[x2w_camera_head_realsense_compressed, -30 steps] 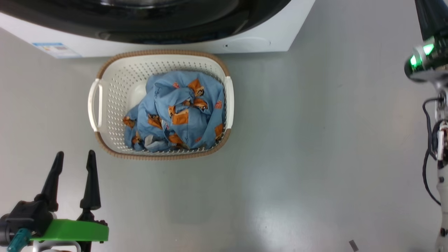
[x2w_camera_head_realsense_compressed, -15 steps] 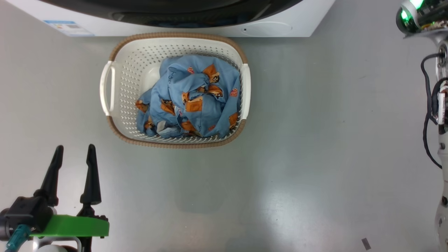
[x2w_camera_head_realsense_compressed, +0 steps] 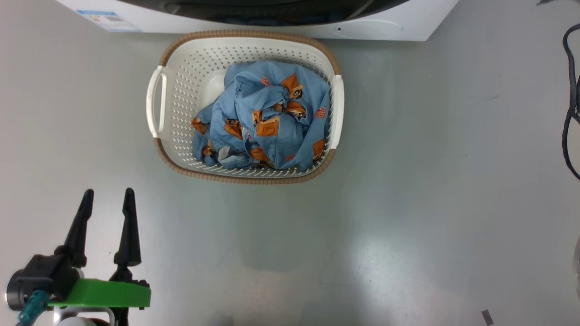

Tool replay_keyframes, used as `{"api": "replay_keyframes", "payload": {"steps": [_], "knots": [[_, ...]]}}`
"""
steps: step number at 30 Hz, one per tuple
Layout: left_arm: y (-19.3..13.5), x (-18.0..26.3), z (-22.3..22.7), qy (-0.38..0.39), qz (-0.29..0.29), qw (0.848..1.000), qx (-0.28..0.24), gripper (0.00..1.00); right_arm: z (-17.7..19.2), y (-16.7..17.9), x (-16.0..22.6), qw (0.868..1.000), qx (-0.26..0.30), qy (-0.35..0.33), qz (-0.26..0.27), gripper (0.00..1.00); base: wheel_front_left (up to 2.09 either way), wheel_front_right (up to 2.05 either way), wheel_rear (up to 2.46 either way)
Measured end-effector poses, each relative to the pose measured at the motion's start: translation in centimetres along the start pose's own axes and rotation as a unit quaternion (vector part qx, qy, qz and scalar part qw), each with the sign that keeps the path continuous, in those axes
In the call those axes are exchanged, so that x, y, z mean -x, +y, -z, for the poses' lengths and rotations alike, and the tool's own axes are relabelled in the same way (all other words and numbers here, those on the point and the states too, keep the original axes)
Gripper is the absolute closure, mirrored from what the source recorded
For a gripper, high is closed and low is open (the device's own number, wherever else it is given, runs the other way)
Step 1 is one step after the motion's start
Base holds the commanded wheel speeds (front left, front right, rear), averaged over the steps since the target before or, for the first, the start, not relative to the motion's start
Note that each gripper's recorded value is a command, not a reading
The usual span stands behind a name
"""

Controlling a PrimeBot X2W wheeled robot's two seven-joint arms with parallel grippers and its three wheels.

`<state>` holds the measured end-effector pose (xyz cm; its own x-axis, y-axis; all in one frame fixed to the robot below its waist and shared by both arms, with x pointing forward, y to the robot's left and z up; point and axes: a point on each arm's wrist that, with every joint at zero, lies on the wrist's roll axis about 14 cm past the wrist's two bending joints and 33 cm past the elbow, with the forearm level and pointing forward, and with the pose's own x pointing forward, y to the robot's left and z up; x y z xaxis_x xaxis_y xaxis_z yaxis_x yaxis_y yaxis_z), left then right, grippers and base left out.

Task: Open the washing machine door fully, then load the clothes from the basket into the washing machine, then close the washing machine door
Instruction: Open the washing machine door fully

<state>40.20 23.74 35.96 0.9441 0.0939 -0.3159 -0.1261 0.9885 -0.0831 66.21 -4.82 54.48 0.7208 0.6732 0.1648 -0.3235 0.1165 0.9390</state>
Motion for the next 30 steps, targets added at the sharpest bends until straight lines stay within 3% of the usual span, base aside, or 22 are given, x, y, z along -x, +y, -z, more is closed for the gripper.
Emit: {"api": "replay_keyframes", "payload": {"steps": [12, 30], "knots": [[0.5, 0.1, 1.8, 0.024, -0.016, 1.000, 0.007, 0.00, 1.5, -0.7, -2.4, 0.999, 0.002, 0.036, -0.016, 1.00, 0.00, 0.00, 0.00], [-0.3, -0.8, 0.9, 0.007, -0.005, 1.000, 0.015, 0.00, 3.1, 2.1, -0.9, 0.995, 0.037, 0.091, -0.030, 1.00, 0.00, 0.00, 0.00]]}}
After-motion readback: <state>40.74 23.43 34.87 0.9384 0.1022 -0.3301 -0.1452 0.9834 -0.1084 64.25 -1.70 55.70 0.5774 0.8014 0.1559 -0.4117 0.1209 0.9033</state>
